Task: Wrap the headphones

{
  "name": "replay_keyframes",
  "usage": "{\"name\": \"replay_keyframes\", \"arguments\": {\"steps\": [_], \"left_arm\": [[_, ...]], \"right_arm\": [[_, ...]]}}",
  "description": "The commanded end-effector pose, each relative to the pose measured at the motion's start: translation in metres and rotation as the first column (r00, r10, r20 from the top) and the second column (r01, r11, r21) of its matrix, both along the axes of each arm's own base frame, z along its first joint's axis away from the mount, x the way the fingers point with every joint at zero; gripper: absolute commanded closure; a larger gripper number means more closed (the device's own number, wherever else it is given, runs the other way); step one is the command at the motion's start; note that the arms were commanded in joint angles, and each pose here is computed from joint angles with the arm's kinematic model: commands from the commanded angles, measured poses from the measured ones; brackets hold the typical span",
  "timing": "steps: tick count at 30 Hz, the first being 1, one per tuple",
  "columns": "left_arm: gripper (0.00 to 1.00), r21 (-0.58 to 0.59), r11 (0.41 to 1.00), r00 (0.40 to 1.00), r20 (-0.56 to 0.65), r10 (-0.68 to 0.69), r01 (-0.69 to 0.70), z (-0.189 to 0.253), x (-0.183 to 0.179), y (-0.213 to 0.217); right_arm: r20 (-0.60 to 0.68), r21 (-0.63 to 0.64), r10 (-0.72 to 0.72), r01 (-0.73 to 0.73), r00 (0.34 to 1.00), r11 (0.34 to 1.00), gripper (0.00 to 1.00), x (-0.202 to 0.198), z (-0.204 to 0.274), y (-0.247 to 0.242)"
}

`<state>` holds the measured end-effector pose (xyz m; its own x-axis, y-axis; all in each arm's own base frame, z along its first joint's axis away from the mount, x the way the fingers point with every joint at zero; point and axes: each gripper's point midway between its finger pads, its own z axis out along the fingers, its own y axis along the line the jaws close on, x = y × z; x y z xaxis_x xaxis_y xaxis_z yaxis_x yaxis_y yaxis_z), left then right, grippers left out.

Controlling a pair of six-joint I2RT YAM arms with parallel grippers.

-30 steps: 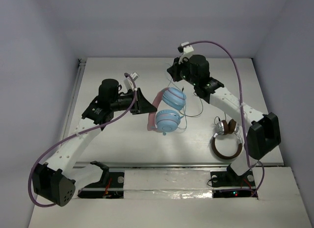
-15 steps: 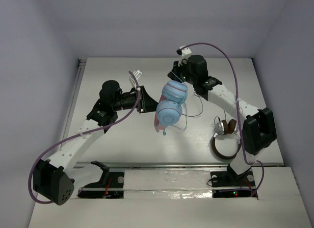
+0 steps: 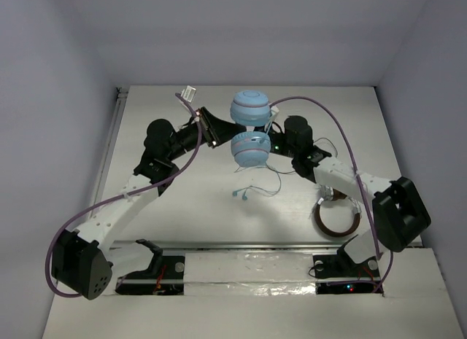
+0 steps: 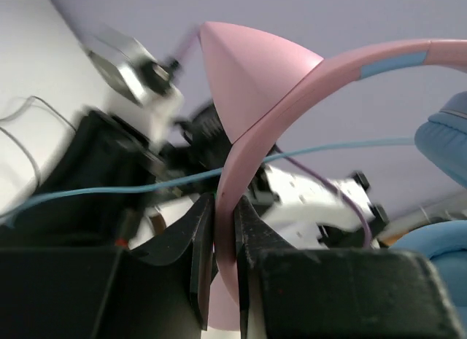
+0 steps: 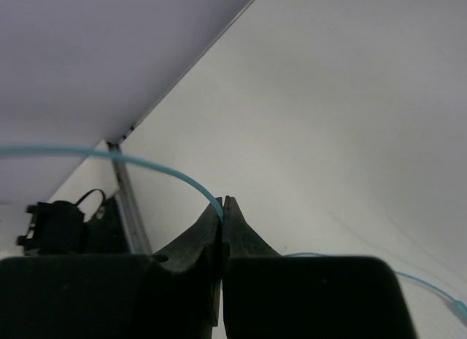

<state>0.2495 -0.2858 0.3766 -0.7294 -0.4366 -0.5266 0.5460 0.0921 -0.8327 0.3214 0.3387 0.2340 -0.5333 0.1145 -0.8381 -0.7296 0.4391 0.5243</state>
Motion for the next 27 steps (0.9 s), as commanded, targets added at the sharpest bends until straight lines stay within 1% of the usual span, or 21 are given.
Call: {"name": "replay_keyframes", "arguments": {"steps": [1,2,3,4,5,6,7,8,9,10,12,13,16,18,20,21,22,23,25,26,27], "left_arm": [[1.0,-0.063,0.976,0.977,0.039,0.21,-0.208,0.032,0.031,0.015],[1.0,-0.021,0.964,0.961,0.068,0.267,-0.266,0.028,0.039,0.02],[1.0,-0.015,0.943,0.941,0.065,0.333,-0.332,0.03,0.047,0.027],[1.0,0.016,0.931,0.93,0.05,0.364,-0.365,0.024,0.051,0.031],[1.0,0.063,0.906,0.907,0.08,0.413,-0.418,0.02,0.058,0.038],[1.0,0.079,0.879,0.881,0.098,0.463,-0.47,0.028,0.062,0.047],[1.0,0.128,0.838,0.848,0.089,0.522,-0.53,0.019,0.069,0.058],[1.0,0.154,0.808,0.822,0.107,0.559,-0.569,0.019,0.071,0.066],[1.0,0.16,0.736,0.753,0.16,0.638,-0.657,0.032,0.076,0.086],[1.0,0.221,0.682,0.716,0.162,0.679,-0.697,0.021,0.078,0.098],[1.0,0.253,0.593,0.643,0.23,0.731,-0.765,0.03,0.081,0.119],[1.0,0.306,0.529,0.601,0.234,0.765,-0.792,0.02,0.084,0.132],[1.0,0.358,0.418,0.523,0.28,0.805,-0.835,0.013,0.087,0.153],[1.0,0.384,0.378,0.498,0.286,0.818,-0.842,0.003,0.091,0.159],[1.0,0.398,0.374,0.5,0.287,0.817,-0.838,-0.003,0.093,0.158],[1.0,0.421,0.353,0.493,0.29,0.82,-0.836,-0.011,0.096,0.16],[1.0,0.431,0.315,0.463,0.297,0.835,-0.846,-0.015,0.098,0.167],[1.0,0.442,0.294,0.453,0.313,0.835,-0.847,-0.018,0.099,0.17],[1.0,0.483,0.266,0.455,0.33,0.827,-0.834,-0.03,0.101,0.172],[1.0,0.508,0.257,0.466,0.343,0.816,-0.822,-0.036,0.101,0.172],[1.0,0.537,0.255,0.485,0.347,0.802,-0.805,-0.046,0.102,0.168]], "right_arm": [[0.061,0.135,0.093,-0.101,0.994,0.986,1.0,-0.035,0.044,0.009],[0.048,0.127,0.098,-0.104,0.994,0.986,1.0,-0.042,0.039,0.01],[0.044,0.123,0.087,-0.091,0.995,0.988,1.0,-0.043,0.038,0.007],[0.027,0.104,0.071,-0.073,0.997,0.992,1.0,-0.047,0.033,0.006],[0.038,0.108,0.052,-0.056,0.998,0.993,1.0,-0.05,0.04,0.0],[0.02,0.093,0.047,-0.048,0.999,0.994,1.0,-0.055,0.032,-0.002],[0.001,0.064,0.027,-0.027,1.0,0.998,1.0,-0.058,0.026,-0.005],[-0.01,0.046,0.003,-0.002,1.0,0.999,1.0,-0.058,0.022,-0.01],[-0.007,0.039,-0.015,0.015,1.0,0.999,1.0,-0.063,0.025,-0.014],[-0.031,0.001,-0.04,0.04,0.999,0.999,1.0,-0.066,0.017,-0.018],[-0.033,-0.01,-0.049,0.049,0.998,0.999,1.0,-0.075,0.02,-0.023],[-0.047,-0.041,-0.056,0.054,0.997,0.998,1.0,-0.08,0.015,-0.022],[-0.055,-0.089,-0.059,0.054,0.997,0.995,1.0,-0.092,0.014,-0.021],[-0.066,-0.097,-0.028,0.022,0.997,0.995,1.0,-0.102,0.015,-0.016],[-0.087,-0.119,-0.014,0.004,0.996,0.993,1.0,-0.111,0.012,-0.008],[-0.094,-0.128,-0.015,0.003,0.995,0.992,1.0,-0.113,0.01,-0.006],[-0.105,-0.151,-0.029,0.013,0.994,0.989,1.0,-0.114,0.005,-0.006],[-0.11,-0.159,-0.022,0.005,0.994,0.987,1.0,-0.118,0.006,-0.002],[-0.116,-0.203,-0.037,0.012,0.993,0.979,1.0,-0.122,0.002,-0.003],[-0.107,-0.226,-0.043,0.018,0.993,0.974,1.0,-0.123,0.003,-0.005],[-0.089,-0.226,-0.048,0.027,0.995,0.974,1.0,-0.124,0.014,-0.004]]}}
